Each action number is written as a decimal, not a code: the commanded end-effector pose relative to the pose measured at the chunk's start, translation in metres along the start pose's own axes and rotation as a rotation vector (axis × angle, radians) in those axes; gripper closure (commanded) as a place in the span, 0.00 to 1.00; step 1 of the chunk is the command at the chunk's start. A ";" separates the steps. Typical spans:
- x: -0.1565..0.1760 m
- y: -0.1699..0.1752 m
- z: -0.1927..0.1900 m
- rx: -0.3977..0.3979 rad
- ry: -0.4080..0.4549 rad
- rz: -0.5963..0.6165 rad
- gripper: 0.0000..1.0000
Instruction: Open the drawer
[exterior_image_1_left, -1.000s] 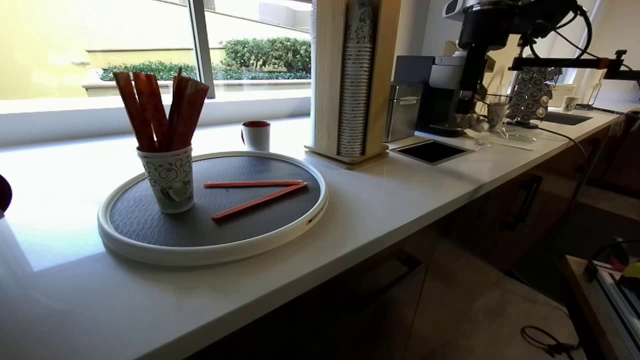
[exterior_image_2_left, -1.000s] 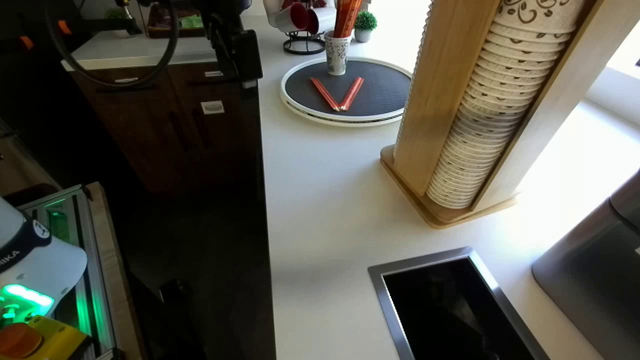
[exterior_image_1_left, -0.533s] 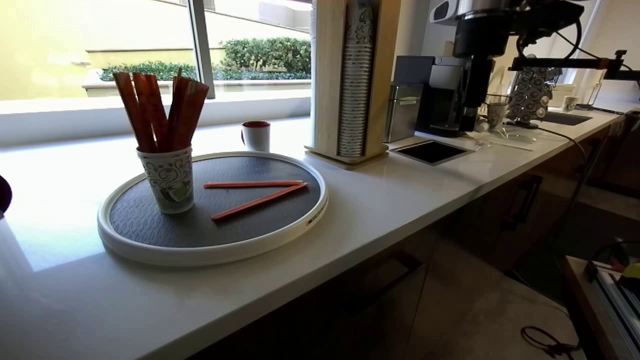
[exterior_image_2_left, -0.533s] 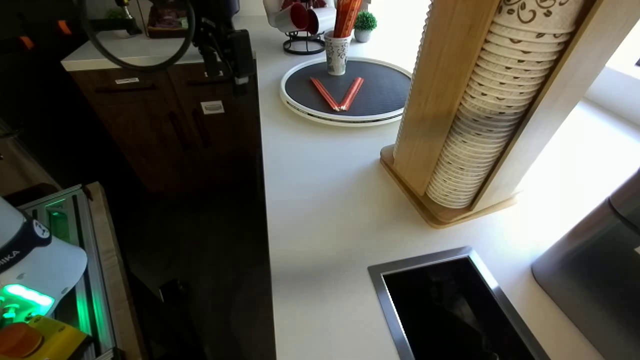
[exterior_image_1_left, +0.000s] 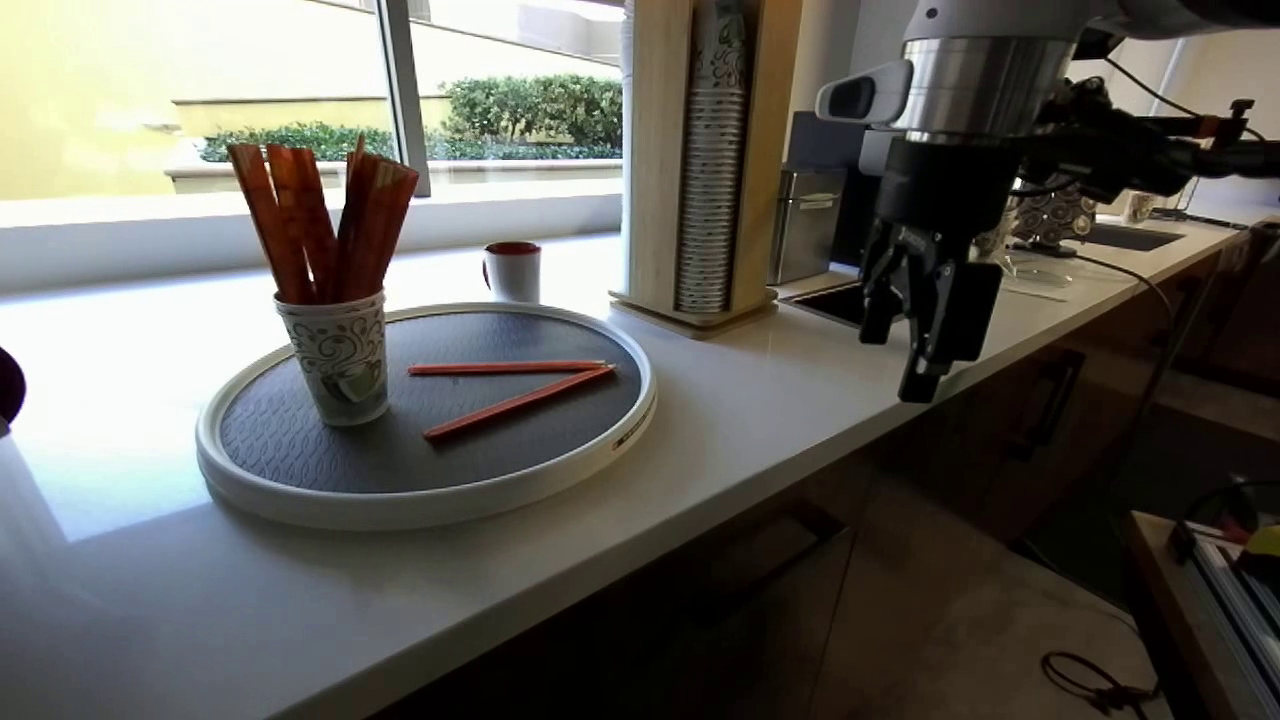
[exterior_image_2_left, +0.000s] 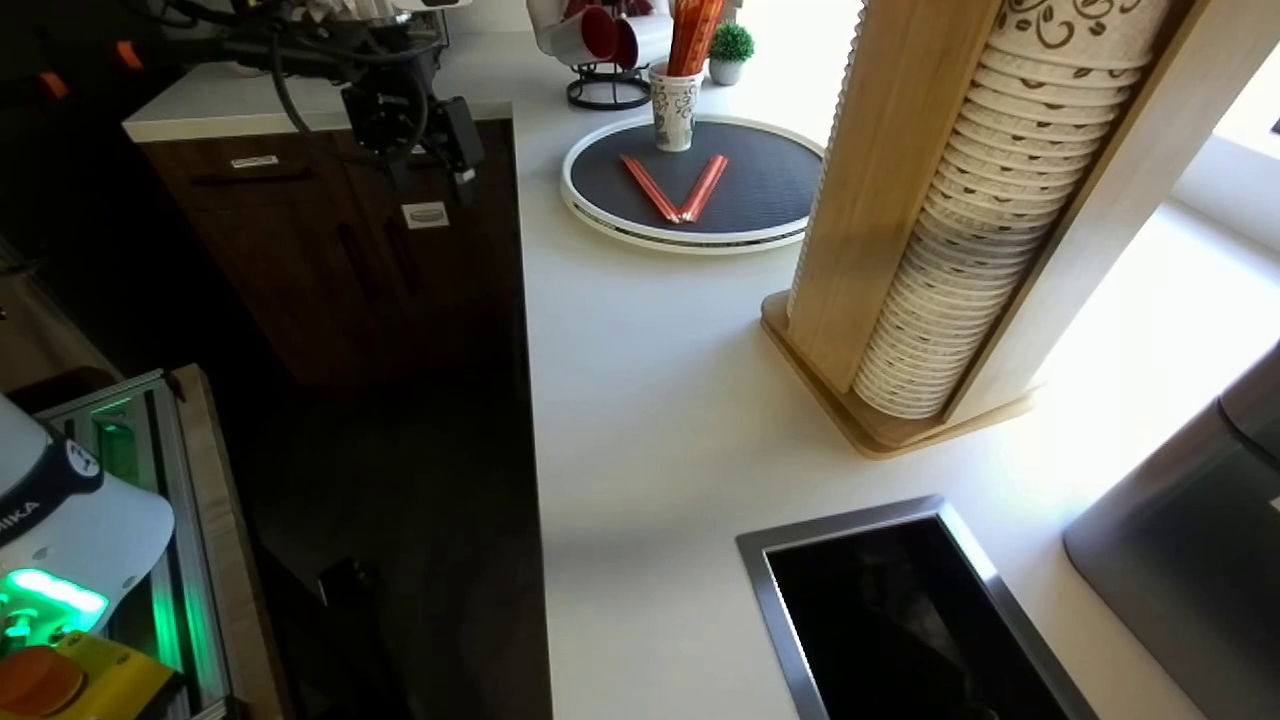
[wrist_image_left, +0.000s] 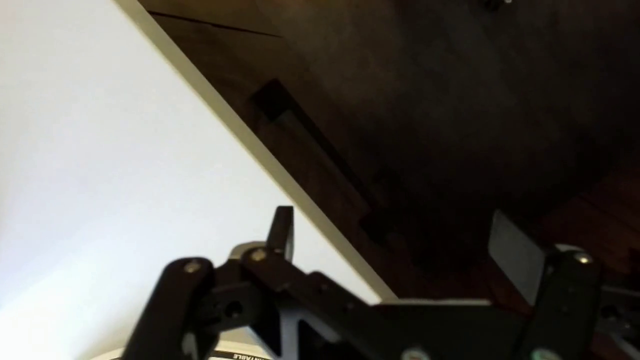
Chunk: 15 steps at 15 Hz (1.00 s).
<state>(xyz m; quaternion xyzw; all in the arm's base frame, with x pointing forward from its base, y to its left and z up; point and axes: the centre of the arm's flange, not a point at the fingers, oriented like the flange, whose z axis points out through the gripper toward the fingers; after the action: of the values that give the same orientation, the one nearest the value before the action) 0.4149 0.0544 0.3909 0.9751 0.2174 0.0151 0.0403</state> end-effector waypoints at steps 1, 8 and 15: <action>0.000 0.001 0.000 0.000 0.000 -0.001 0.00; 0.016 -0.043 0.056 -0.154 -0.002 -0.323 0.00; -0.015 -0.056 0.116 -0.073 0.290 -0.412 0.00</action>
<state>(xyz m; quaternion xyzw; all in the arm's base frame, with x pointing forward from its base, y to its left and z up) 0.4020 0.0987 0.3018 0.9074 0.3946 0.1231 0.0755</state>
